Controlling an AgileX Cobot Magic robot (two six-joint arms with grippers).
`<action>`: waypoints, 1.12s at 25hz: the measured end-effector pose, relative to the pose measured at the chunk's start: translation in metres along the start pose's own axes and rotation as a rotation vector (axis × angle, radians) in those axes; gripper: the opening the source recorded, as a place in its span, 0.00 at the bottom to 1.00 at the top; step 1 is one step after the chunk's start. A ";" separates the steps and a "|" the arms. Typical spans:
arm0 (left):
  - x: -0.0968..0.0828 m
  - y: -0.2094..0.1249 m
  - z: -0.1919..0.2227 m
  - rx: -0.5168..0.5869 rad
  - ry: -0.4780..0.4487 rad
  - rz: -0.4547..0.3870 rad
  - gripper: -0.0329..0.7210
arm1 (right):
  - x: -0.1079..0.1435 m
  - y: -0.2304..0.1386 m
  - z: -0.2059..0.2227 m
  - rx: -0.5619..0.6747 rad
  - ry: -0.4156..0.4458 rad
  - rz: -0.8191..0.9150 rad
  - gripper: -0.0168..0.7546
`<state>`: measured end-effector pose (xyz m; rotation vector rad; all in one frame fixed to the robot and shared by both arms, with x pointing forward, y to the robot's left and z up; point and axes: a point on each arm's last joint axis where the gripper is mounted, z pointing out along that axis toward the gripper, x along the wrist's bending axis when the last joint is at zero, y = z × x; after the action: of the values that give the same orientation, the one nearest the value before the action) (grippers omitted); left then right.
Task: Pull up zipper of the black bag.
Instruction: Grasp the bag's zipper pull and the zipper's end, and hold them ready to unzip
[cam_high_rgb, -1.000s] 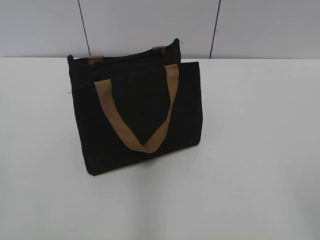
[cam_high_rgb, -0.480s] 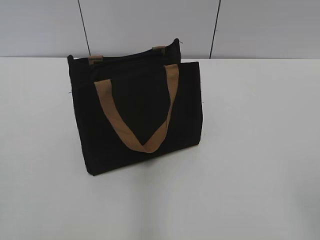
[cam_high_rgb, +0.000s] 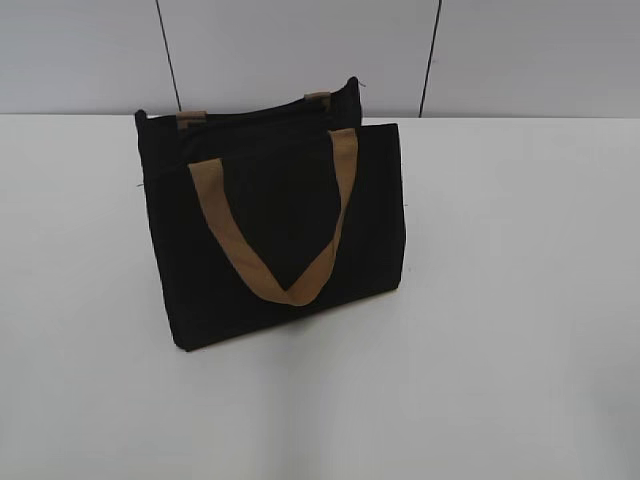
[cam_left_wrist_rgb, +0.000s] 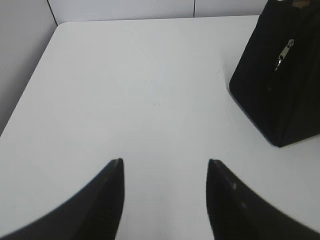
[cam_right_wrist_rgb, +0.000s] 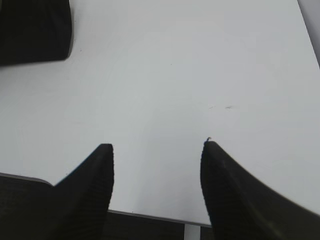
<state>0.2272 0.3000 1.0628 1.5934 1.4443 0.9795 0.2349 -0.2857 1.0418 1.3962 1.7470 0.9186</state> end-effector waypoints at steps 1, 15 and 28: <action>0.000 0.000 0.000 0.000 0.000 0.000 0.57 | 0.000 0.000 0.000 0.000 0.000 0.000 0.57; 0.002 0.000 0.000 0.002 0.025 0.014 0.57 | 0.000 0.000 0.000 0.000 0.000 0.000 0.57; -0.007 0.025 0.029 0.112 -0.109 0.025 0.70 | -0.006 0.026 0.008 0.069 0.012 0.031 0.57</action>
<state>0.2631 0.2903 1.0731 1.7220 1.4289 0.8250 0.2551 -0.2867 1.0614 1.4677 1.7859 0.8928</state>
